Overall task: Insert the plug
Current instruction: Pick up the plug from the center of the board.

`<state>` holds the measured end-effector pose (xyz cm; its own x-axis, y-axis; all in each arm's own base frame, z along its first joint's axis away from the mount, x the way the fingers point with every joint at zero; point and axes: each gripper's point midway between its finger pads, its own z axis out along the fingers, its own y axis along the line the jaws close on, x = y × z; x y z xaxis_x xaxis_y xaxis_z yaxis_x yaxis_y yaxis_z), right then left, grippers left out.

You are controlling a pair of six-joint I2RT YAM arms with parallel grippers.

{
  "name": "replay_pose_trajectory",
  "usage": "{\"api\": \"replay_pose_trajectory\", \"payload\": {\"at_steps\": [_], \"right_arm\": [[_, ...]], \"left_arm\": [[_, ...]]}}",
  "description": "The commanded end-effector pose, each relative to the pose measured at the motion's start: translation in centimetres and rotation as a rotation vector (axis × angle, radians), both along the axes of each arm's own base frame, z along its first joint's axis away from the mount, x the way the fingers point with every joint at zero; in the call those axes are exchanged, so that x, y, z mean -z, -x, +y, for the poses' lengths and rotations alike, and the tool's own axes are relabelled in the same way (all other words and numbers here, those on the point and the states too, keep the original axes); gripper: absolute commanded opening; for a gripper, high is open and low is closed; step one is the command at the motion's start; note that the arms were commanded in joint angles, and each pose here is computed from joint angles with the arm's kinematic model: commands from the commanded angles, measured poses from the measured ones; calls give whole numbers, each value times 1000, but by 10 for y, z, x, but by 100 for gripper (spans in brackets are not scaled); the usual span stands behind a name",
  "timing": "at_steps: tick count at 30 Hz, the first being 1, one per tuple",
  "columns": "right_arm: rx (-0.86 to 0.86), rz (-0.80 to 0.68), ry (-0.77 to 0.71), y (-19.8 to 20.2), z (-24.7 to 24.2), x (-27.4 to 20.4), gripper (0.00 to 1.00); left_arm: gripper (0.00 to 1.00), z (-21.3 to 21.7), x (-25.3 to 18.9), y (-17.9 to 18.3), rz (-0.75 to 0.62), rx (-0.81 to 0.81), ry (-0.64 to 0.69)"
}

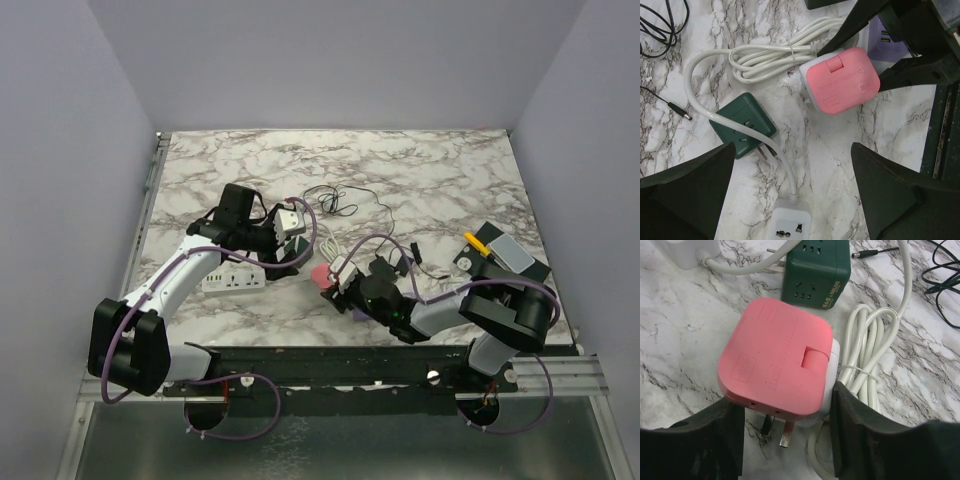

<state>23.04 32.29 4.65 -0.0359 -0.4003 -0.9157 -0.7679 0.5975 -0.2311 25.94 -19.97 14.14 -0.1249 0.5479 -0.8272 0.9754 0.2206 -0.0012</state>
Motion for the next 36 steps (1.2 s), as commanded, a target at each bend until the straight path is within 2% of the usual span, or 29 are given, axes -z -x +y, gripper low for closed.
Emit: {"api": "replay_pose_trajectory", "payload": {"at_steps": [1,5,12,17,23,30,36], "right_arm": [[-22,-7,-77,8,2,-11,40],[-76,-3,-118,18,5,-24,35],[-211,-35,-212,32,26,-75,33],[-330,-74,-298,48,38,-138,33],[-427,-131,-372,68,34,-196,35],[-480,-128,-391,77,38,-209,36],[-485,-166,-439,76,39,-229,36]], "left_arm": [[99,-2,-20,5,-37,46,29],[99,-3,-23,14,-45,79,44],[99,-5,-26,30,-39,124,83],[99,-11,-60,36,-83,177,132],[99,-12,-105,69,-77,277,199],[99,-20,-149,92,-45,311,325],[96,-19,-138,101,2,303,315]]}}
